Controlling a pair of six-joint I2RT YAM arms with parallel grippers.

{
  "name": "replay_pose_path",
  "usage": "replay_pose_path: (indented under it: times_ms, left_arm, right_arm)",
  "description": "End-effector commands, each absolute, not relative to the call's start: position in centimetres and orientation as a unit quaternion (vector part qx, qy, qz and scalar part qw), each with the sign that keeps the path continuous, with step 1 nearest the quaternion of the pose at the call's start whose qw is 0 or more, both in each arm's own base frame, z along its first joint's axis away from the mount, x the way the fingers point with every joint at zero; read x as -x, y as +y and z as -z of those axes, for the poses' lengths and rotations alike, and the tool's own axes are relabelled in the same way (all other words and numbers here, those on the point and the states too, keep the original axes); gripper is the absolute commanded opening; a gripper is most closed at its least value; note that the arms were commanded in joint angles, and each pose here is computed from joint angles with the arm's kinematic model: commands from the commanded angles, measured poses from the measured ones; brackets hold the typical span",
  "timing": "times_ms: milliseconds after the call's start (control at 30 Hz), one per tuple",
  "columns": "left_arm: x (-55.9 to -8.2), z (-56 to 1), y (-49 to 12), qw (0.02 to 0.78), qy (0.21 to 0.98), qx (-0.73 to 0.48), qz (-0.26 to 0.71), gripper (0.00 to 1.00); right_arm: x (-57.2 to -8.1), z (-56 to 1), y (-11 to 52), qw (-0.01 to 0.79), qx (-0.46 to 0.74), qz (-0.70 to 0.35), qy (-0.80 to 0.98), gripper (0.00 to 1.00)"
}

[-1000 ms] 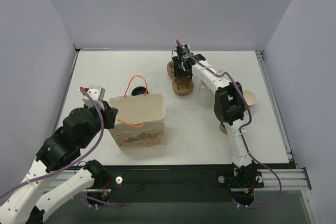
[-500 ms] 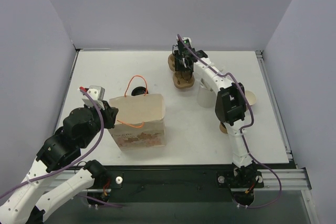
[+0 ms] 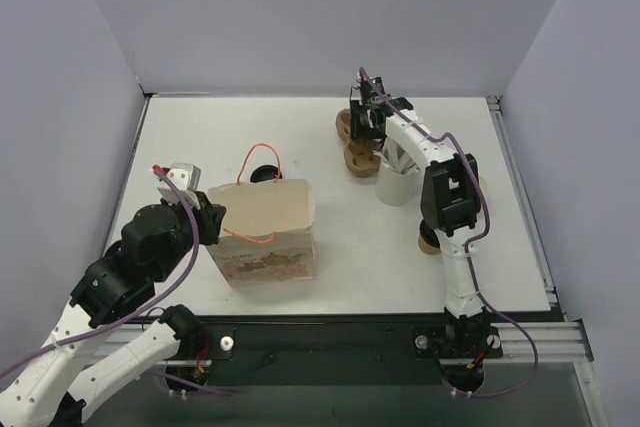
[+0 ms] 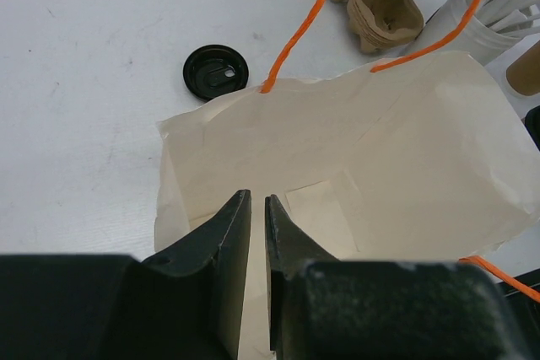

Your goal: Pack the takeout coffee

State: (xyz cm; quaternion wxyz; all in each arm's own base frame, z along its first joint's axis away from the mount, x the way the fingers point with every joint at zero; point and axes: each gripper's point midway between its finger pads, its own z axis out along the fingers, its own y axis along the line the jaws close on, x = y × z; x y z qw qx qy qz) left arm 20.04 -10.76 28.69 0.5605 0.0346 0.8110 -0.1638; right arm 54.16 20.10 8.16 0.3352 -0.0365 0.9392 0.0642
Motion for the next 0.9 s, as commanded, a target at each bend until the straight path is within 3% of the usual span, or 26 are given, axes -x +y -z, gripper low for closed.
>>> replay_pose_path:
  times_ms: [0,100,167,333,600,867]
  left_arm:
    - [-20.6,-30.1,-11.3,0.577,0.795,-0.023,0.183,0.23]
    - [-20.6,-30.1,-11.5,0.577,0.795,-0.024,0.186,0.23]
    - [-20.7,-30.2,-11.5,0.577,0.795,-0.024,0.186,0.23]
    - [-20.7,-30.3,-11.6,0.578,0.794,-0.020,0.189,0.23]
    - [-20.8,-30.2,-11.7,0.576,0.794,-0.018,0.192,0.23]
    - [-21.1,-31.0,-11.6,0.586,0.788,-0.009,0.191,0.28]
  right_arm:
    - [-53.7,-15.5,21.6,0.405,0.108,-0.042,0.907,0.38]
    - [-53.1,-15.7,23.7,0.397,0.107,-0.130,0.902,0.40]
    - [-53.5,-16.7,23.7,0.403,0.073,-0.173,0.896,0.36]
    - [-53.8,-16.0,21.5,0.409,0.102,-0.043,0.906,0.36]
    - [-53.1,-17.5,22.6,0.414,0.112,-0.078,0.900,0.33]
    - [-52.7,-26.2,22.9,0.471,0.093,-0.144,0.865,0.34]
